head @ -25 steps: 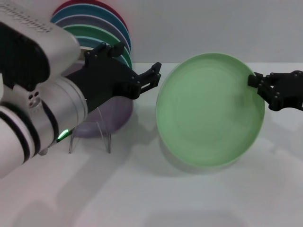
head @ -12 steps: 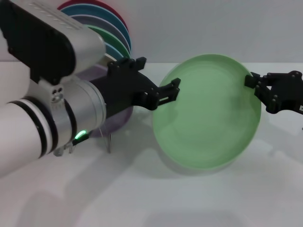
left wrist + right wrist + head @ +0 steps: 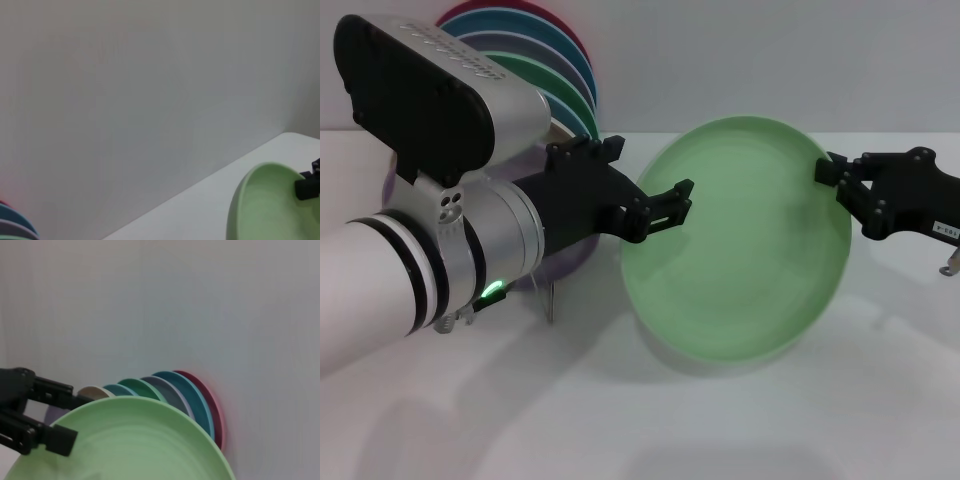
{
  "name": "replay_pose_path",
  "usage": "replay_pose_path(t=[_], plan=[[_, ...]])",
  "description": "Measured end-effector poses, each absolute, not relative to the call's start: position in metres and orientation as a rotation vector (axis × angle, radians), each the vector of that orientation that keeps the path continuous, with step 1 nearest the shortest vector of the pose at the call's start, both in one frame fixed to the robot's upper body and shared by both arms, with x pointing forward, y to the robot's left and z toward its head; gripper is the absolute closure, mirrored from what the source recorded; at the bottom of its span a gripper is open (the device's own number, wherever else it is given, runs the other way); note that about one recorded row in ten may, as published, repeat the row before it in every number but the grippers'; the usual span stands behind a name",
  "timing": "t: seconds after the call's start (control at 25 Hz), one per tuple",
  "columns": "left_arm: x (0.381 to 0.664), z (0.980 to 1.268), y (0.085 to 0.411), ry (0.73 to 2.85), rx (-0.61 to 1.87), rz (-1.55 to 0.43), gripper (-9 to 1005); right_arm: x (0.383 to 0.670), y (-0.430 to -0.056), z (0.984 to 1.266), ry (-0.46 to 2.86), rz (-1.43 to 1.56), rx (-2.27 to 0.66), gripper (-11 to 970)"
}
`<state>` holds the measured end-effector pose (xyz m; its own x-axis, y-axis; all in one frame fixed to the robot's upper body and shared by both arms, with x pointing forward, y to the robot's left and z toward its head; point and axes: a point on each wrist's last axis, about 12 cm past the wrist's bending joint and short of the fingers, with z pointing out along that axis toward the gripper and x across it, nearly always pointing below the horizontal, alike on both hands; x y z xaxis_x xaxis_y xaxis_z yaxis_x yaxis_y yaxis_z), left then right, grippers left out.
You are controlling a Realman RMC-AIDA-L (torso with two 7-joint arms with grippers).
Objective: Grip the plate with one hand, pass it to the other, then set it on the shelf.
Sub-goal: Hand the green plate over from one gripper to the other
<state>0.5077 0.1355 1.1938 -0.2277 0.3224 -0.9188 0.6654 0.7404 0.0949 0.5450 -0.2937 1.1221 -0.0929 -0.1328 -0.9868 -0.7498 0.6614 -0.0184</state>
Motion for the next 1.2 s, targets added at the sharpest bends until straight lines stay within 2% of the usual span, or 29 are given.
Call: replay_pose_path(t=[0.52,0.92,1.16,1.2], plan=[[0.5117,1.1897,0.1390,1.833,0.781,-0.356,178,0.5475,-0.2859,1.1249,1.587,0.629,-0.758,896],[0.5120,1.1908,0.1403,1.796,0.802,-0.321,645,0.5469,-0.2845,1.1256,1.580,0.641,-0.767,889],[0.5120,1.1916,0.1407,1.752,0.798,-0.303,842,0.5432,-0.2841,1.1232,1.566,0.704,-0.734,884],[0.5120,1.1919,0.1406,1.747,0.797,-0.301,850,0.5422,-0.2848,1.1232,1.559,0.717,-0.721,883]])
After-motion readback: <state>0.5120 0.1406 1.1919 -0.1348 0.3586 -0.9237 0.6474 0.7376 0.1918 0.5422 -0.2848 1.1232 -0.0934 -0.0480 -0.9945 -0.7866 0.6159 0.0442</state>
